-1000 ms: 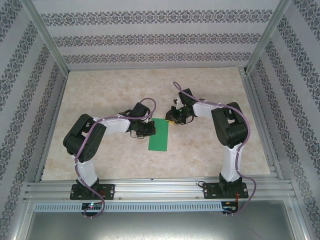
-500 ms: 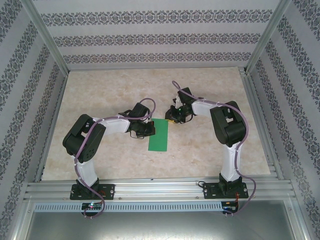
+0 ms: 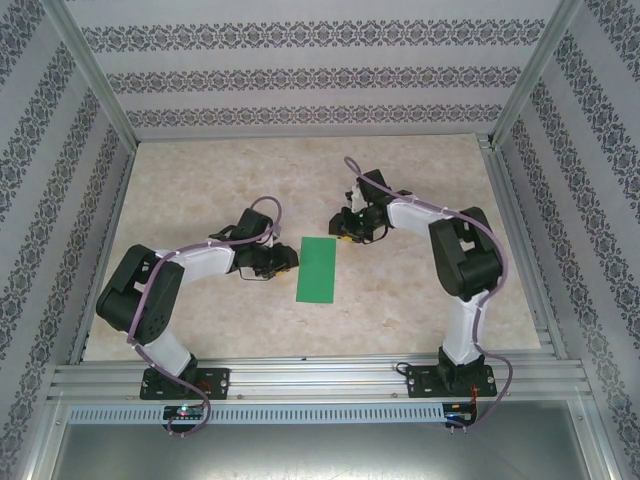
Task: Fold a paper plane with a square sheet of paper (pick it up from the middle)
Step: Fold the square sheet of paper in half at the center of the table.
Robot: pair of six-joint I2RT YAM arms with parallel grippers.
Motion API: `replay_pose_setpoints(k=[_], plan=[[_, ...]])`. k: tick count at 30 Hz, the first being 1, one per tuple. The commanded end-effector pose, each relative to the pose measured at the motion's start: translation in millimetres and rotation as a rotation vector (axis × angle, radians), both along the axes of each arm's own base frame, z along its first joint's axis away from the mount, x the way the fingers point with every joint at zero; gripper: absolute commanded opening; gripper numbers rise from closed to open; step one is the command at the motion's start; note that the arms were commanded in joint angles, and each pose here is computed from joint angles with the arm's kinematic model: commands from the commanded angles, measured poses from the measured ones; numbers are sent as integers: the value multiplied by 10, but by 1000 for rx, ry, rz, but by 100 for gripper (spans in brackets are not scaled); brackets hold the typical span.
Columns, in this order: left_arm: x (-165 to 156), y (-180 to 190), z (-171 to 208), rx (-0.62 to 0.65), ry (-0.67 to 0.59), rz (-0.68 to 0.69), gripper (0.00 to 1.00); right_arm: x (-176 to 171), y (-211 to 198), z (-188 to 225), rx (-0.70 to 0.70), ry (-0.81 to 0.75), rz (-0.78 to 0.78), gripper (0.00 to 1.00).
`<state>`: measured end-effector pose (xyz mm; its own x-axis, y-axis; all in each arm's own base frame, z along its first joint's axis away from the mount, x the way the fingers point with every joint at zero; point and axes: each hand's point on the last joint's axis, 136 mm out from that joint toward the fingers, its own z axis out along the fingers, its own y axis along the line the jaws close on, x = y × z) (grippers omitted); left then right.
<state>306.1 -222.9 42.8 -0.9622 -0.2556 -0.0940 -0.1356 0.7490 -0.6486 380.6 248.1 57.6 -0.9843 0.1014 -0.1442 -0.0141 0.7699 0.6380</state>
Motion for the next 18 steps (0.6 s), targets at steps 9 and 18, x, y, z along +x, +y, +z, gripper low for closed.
replay_pose_setpoints(k=[9,18], plan=[[100,-141,107,-117,14,-24,41,-764,45,111,5,-30,-9,42],[59,-126,48,-100,31,-41,44,-1022,214,-108,8,27,20,40]])
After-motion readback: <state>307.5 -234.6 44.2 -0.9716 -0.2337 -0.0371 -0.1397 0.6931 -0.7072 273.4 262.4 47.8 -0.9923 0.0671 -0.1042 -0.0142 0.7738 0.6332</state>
